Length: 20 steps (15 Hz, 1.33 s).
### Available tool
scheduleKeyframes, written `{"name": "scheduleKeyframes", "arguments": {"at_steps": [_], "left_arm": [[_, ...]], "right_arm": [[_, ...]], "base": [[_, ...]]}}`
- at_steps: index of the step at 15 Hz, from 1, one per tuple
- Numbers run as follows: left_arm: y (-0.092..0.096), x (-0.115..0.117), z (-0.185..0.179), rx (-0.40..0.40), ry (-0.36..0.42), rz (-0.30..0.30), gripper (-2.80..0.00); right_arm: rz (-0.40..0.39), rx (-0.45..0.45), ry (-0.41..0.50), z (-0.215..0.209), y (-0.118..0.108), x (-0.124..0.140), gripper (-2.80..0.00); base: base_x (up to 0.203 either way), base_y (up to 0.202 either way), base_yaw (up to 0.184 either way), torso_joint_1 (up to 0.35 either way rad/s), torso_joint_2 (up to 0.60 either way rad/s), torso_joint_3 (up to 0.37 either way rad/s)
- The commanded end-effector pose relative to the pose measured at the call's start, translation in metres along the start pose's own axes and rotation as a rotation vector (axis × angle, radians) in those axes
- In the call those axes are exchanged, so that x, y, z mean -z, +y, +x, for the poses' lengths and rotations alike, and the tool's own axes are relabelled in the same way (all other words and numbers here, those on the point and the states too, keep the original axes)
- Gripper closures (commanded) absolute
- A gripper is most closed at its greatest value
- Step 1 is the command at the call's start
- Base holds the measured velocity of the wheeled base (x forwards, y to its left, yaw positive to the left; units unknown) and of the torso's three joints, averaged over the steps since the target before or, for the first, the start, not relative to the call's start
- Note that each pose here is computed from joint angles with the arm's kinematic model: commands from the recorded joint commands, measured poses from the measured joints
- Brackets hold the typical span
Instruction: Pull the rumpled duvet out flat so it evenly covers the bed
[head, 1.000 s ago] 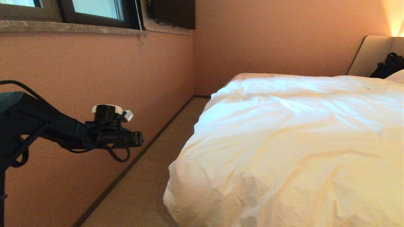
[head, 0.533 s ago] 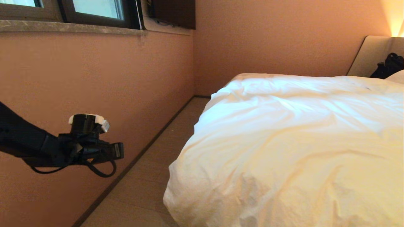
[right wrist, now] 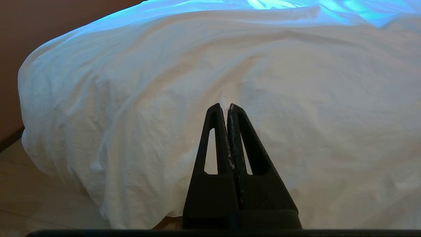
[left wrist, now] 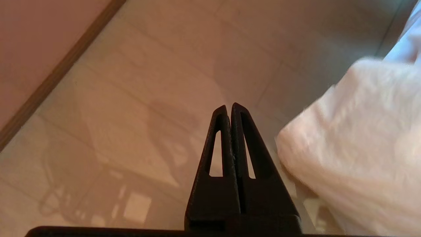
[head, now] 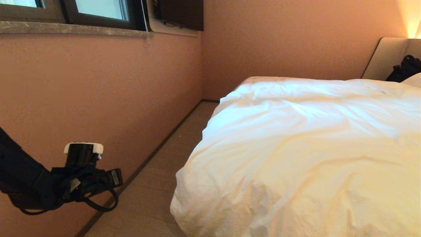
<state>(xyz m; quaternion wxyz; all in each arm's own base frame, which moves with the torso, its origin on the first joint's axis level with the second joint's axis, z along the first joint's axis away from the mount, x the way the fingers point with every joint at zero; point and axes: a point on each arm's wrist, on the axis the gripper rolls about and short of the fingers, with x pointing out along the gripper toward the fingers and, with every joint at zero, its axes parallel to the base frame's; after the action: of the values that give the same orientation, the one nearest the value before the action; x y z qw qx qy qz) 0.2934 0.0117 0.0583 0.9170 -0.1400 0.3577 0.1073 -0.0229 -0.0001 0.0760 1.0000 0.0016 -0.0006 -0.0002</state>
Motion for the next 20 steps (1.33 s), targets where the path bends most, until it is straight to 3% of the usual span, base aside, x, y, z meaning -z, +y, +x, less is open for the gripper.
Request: {"name": "scheduleKeyframes", "arguments": {"at_steps": [1,5,10,20], "left_arm": [[0.004,0.011,-0.011,-0.005,0.02,0.001,0.0],[0.008,0.019,-0.03,0.006,0.013,-0.001,0.0],[0.009,0.029,-0.064,0.087,-0.01,0.012,0.0],[0.008,0.037,-0.09,0.23,-0.021,0.038,0.0]], "right_arm": [[0.0,0.0,0.0,0.0,0.0,0.0,0.0],[0.0,-0.001,0.0,0.0,0.0,0.0,0.0],[0.0,0.0,0.0,0.0,0.0,0.0,0.0],[0.0,0.0,0.0,0.0,0.0,0.0,0.0]], "base": [[0.0,0.0,0.0,0.0,0.0,0.0],[0.0,0.0,0.0,0.0,0.0,0.0],[0.0,0.0,0.0,0.0,0.0,0.0],[0.0,0.0,0.0,0.0,0.0,0.0]]}}
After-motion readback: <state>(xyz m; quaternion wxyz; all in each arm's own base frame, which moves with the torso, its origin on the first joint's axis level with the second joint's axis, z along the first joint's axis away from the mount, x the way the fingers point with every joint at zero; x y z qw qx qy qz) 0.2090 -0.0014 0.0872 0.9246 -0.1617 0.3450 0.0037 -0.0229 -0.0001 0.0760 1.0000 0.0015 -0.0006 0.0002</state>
